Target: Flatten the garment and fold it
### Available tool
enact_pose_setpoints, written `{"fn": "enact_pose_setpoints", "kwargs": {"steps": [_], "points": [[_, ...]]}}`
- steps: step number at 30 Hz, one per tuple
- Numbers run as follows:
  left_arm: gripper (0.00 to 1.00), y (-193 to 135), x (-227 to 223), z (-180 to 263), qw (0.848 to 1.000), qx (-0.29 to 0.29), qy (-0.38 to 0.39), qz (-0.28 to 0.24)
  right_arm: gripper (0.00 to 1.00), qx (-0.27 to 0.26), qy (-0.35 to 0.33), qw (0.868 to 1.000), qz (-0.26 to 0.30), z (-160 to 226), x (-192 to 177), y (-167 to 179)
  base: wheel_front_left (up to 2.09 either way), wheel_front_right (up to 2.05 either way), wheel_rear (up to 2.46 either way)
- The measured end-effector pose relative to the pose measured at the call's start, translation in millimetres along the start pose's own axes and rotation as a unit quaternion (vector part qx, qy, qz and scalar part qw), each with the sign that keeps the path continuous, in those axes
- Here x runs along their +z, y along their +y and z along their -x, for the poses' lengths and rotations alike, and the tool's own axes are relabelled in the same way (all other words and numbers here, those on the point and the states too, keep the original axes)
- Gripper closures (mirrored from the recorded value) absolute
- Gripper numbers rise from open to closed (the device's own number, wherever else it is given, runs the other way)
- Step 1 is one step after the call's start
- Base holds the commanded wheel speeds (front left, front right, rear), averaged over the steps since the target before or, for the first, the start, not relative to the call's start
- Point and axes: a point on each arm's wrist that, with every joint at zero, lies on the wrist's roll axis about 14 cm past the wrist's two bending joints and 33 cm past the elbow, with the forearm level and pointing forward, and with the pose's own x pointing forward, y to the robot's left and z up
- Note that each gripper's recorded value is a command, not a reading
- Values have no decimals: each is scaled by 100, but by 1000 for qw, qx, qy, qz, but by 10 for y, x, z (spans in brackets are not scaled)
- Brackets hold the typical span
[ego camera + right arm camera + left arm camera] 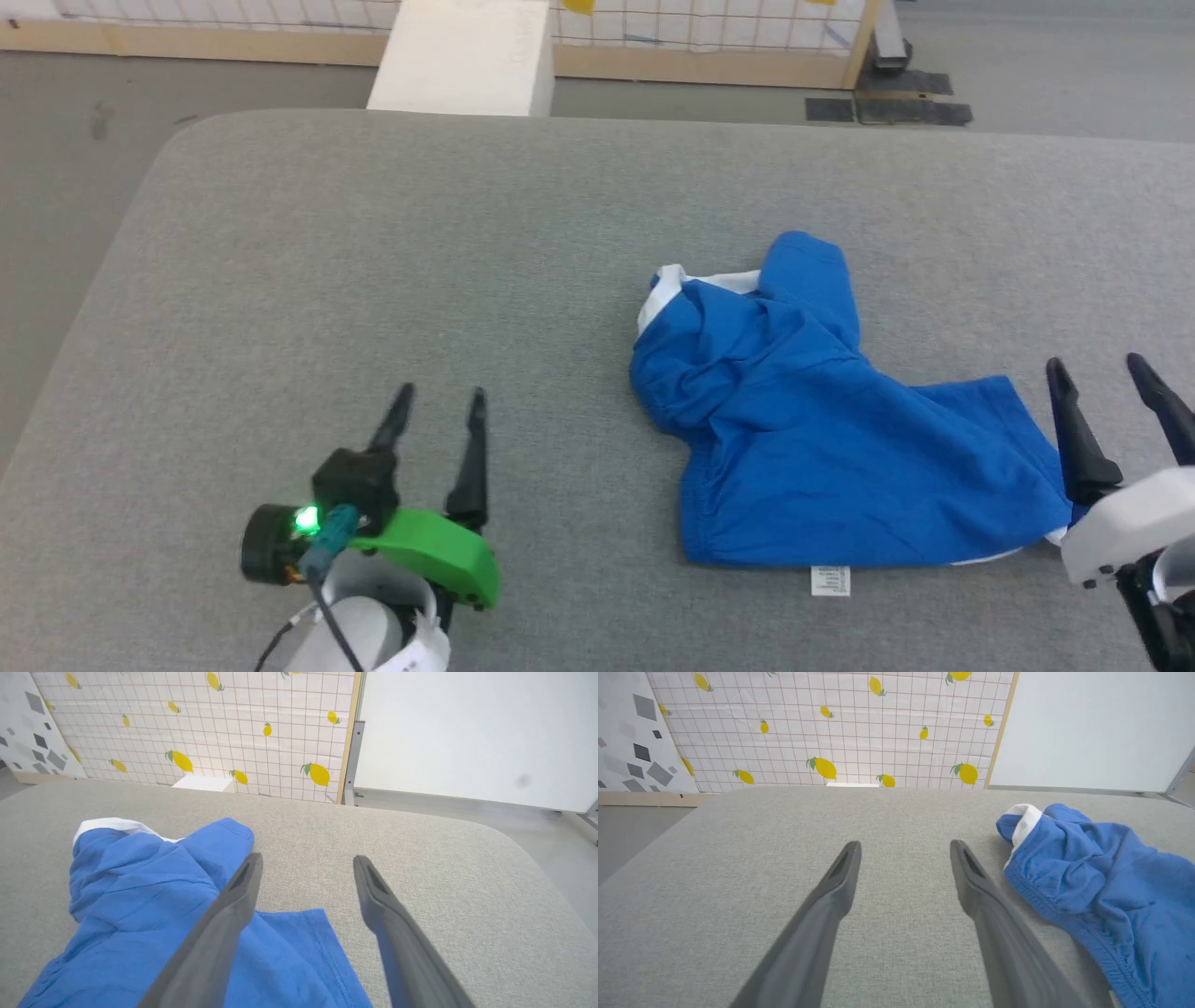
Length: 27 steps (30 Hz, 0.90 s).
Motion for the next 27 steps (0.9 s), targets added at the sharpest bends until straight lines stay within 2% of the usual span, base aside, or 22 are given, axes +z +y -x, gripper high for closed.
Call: {"fn": "enact_pose_setpoints", "kwargs": {"steps": [3,4,5,12,19,25,26,27], "points": [[0,-191,-75,-53,999,-38,26,6,0,-29,-39,999,-18,94,34,-38,0,0,0],[0,-404,-125,-162,995,-84,54,9,0,-48,-63,997,-26,160,35,-44,0,0,0],[0,-484,-135,-214,993,-102,64,9,0,-54,-68,996,-28,170,31,-54,0,0,0],[0,-949,-309,-602,965,-209,156,-6,0,-78,-52,995,-25,191,-162,-132,0,0,0],[0,-1059,-618,-950,941,-236,240,-28,0,-100,-20,995,-23,241,-435,-233,0,0,0],[0,-1148,-842,-1091,930,-251,266,-24,0,-115,10,993,-23,291,-665,-305,0,0,0],[56,-1168,-889,-1093,928,-256,270,-23,0,-118,15,993,-22,298,-699,-320,0,0,0],[100,-1184,-912,-1093,927,-259,270,-22,0,-120,17,992,-23,301,-720,-330,0,0,0]]}}
